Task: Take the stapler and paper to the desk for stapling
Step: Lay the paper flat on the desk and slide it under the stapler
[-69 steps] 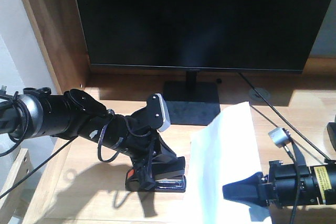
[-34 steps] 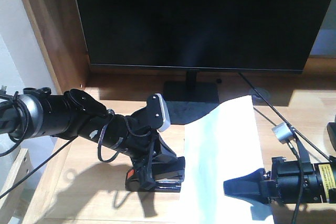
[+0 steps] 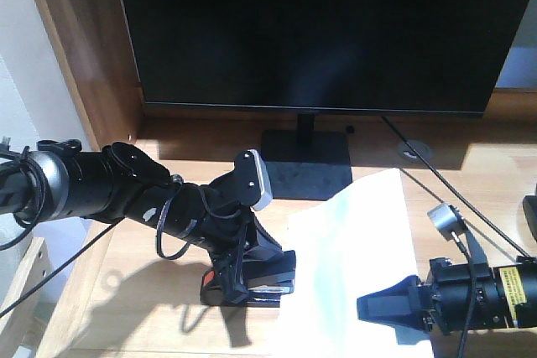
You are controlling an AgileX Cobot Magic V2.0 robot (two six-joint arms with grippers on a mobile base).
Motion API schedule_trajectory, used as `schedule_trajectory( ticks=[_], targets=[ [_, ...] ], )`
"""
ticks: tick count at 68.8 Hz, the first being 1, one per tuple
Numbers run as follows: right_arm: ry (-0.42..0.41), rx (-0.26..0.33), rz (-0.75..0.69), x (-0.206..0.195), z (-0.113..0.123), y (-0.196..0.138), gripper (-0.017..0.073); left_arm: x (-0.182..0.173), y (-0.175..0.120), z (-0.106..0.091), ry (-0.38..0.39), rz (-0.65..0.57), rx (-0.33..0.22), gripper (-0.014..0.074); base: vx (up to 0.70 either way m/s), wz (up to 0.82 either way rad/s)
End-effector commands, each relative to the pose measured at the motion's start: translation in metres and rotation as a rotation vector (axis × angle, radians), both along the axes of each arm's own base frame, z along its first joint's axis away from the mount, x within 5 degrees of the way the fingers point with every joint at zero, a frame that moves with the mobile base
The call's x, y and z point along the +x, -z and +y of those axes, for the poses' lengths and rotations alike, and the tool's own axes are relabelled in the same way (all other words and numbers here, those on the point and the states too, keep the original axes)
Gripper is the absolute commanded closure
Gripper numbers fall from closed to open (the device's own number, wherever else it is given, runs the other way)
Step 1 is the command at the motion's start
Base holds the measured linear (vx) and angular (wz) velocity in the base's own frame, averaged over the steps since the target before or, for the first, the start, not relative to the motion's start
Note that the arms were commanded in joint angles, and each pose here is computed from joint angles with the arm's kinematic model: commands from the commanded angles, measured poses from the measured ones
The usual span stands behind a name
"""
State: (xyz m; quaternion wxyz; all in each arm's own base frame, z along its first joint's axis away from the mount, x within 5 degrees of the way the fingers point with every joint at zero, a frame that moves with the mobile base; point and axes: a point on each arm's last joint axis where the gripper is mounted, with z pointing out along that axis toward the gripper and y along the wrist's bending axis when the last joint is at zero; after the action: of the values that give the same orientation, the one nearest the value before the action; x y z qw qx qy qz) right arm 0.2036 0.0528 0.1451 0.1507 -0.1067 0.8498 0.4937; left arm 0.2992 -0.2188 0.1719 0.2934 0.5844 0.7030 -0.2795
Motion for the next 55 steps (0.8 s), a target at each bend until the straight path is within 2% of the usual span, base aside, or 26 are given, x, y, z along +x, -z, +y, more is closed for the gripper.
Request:
schedule_trajectory(
  ticks=[1,9,35,44,55],
  targets=[
    [-0.028,0.029,-0.031,0.002,0.001,-0.007,0.0561,0.000,-0.025,-0.005,-0.007,-0.030,-0.073,0.0600,0.00,0.00],
    [-0.011,0.017,-0.021,0.004,0.000,-0.004,0.0561,0.000,-0.025,-0.005,-0.007,-0.030,-0.073,0.0600,0.00,0.00],
    [0.045,0.053,0.034,0.010,0.001,0.006,0.0561,0.000,-0.025,-0.005,-0.007,-0.030,-0.073,0.0600,0.00,0.00],
    [0.030,0.061,0.036,0.010,0.014,0.007,0.0561,0.000,-0.025,-0.005,-0.007,-0.030,-0.073,0.0600,0.00,0.00],
    [0.032,0.037,0.005,0.012,0.029,0.009,0.0561,0.000,-0.025,-0.005,-0.007,-0.029,-0.073,0.0600,0.00,0.00]
  ],
)
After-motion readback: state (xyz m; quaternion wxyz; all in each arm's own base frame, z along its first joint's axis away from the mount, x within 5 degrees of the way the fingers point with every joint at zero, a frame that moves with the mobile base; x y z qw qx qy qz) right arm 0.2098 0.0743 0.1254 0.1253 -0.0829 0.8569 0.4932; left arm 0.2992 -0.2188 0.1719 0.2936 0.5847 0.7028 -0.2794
